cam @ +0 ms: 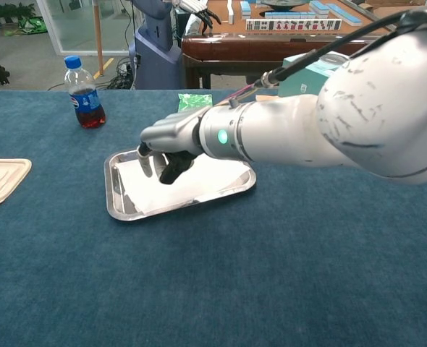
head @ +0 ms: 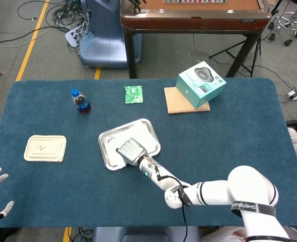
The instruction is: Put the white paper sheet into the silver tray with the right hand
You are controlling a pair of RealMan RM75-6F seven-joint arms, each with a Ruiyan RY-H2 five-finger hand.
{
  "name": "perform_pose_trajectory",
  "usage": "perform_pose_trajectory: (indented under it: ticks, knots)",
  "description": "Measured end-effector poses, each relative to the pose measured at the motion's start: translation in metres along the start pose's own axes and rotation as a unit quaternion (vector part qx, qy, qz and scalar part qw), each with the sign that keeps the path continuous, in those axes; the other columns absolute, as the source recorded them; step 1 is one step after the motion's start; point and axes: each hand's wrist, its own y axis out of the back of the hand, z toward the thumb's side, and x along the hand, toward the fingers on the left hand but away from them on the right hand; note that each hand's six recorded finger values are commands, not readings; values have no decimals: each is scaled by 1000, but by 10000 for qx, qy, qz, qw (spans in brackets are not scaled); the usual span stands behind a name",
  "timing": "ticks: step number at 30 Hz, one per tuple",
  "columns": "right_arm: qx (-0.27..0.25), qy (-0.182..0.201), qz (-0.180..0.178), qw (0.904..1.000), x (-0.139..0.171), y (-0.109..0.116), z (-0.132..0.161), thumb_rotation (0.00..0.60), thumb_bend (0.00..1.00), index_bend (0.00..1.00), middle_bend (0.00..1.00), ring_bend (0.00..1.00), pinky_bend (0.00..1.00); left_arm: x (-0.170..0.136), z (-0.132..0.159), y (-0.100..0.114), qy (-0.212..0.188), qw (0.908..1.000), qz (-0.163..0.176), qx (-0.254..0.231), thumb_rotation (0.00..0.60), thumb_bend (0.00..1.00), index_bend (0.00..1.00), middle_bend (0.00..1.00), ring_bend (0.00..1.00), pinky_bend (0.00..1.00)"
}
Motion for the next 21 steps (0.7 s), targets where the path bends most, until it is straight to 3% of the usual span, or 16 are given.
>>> perform_pose_trajectory:
  ticks: [10, 21]
  knots:
    - [80, -272, 70, 9996, -20, -15, -11, 392, 1000, 321, 1000, 1000, 1000, -3, -6, -2, 115, 9999, -14, 4, 600, 212, 229, 116, 140, 86]
    - [-7, -215, 36, 9998, -39, -21, 3, 393, 1000, 321, 1000, 1000, 1000, -4, -9, -1, 160, 9999, -21, 21, 600, 212, 229, 116, 140, 86]
